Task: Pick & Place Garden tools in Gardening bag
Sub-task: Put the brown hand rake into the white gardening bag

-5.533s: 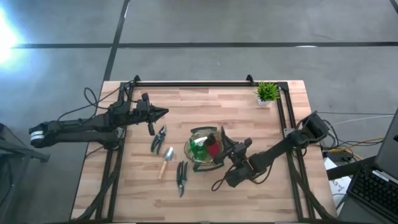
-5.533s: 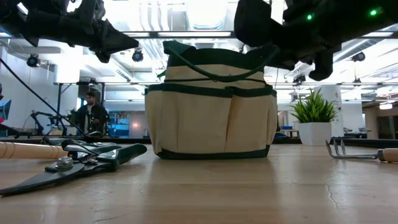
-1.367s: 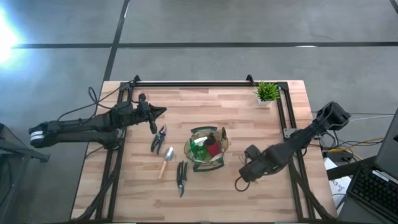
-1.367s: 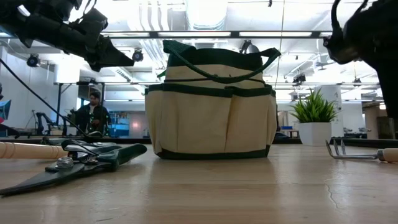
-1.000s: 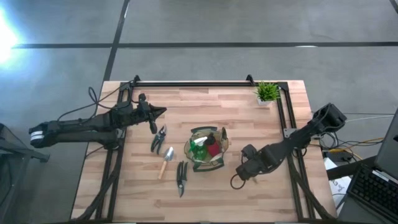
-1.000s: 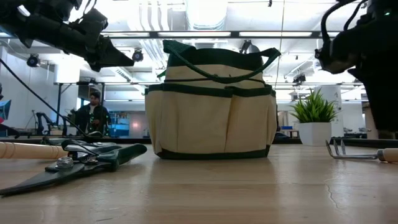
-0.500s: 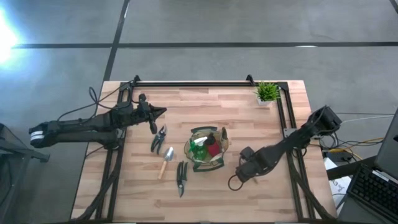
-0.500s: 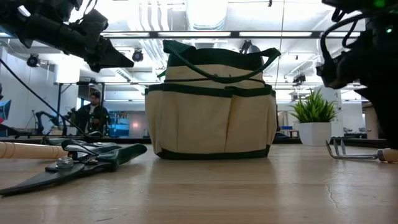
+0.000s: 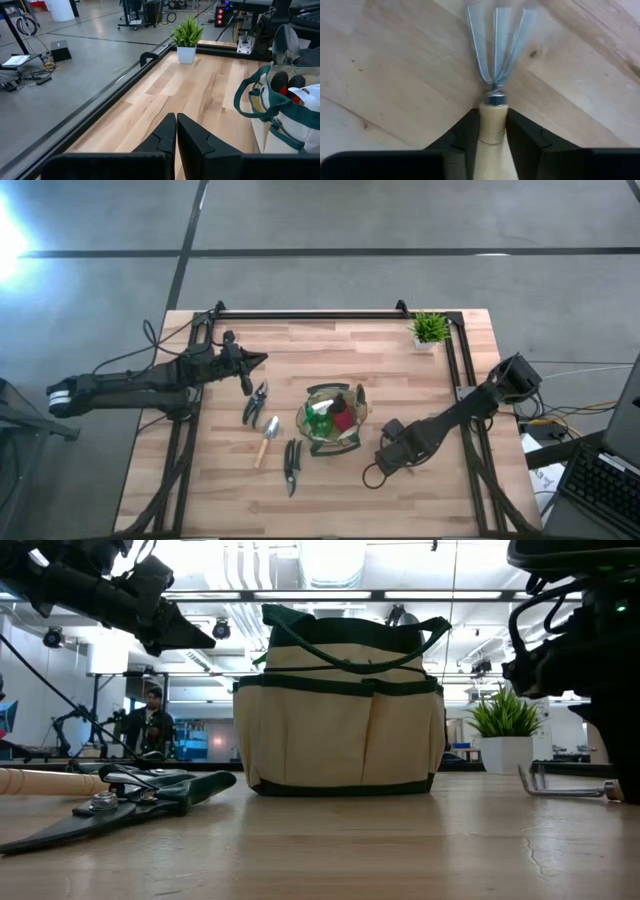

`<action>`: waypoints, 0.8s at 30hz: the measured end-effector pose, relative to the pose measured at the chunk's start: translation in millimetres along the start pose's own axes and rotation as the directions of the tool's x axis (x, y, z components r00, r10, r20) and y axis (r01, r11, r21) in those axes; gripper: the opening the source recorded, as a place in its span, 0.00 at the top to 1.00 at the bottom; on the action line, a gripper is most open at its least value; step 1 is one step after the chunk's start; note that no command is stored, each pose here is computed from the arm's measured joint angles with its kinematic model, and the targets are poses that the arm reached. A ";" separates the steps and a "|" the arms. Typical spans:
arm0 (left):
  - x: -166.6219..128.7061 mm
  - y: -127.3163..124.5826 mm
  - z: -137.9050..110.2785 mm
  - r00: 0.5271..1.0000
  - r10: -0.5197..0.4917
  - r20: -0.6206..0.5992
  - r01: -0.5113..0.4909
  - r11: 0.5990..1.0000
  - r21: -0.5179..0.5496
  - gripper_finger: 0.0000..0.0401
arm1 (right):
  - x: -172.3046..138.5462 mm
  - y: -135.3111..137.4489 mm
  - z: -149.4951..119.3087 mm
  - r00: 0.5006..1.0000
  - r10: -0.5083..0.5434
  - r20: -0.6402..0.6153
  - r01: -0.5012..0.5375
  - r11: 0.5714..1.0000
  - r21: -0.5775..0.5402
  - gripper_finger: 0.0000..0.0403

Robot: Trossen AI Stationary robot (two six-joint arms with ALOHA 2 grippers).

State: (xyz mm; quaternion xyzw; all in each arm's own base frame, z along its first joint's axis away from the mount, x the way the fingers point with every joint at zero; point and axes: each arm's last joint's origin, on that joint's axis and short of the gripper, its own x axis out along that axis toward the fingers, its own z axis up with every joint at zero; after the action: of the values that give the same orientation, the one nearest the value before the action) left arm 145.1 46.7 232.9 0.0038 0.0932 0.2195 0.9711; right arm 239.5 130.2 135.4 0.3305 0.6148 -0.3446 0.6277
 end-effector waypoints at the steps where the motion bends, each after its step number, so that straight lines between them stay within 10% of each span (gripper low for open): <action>1: 0.0 0.0 0.0 1.000 0.000 0.000 0.000 1.000 0.000 0.95 | -0.4 -0.2 -0.1 1.000 0.002 0.002 -0.002 1.000 0.000 0.83; 15: 0.0 0.1 -0.5 1.000 0.000 -0.005 0.000 1.000 0.000 0.95 | -24.8 -15.7 -5.7 0.998 -0.012 0.059 0.011 1.000 0.023 0.88; 24: 0.0 0.0 -0.6 1.000 0.000 -0.006 0.000 1.000 0.001 0.95 | -83.0 -10.5 -14.6 0.907 0.227 0.354 -0.217 0.974 -0.069 0.88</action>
State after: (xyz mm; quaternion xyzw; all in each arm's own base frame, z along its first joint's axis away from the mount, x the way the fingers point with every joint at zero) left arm 145.0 46.7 232.3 0.0035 0.0962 0.2194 0.9709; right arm 222.2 138.9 218.1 0.3210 0.4526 -0.3170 0.7691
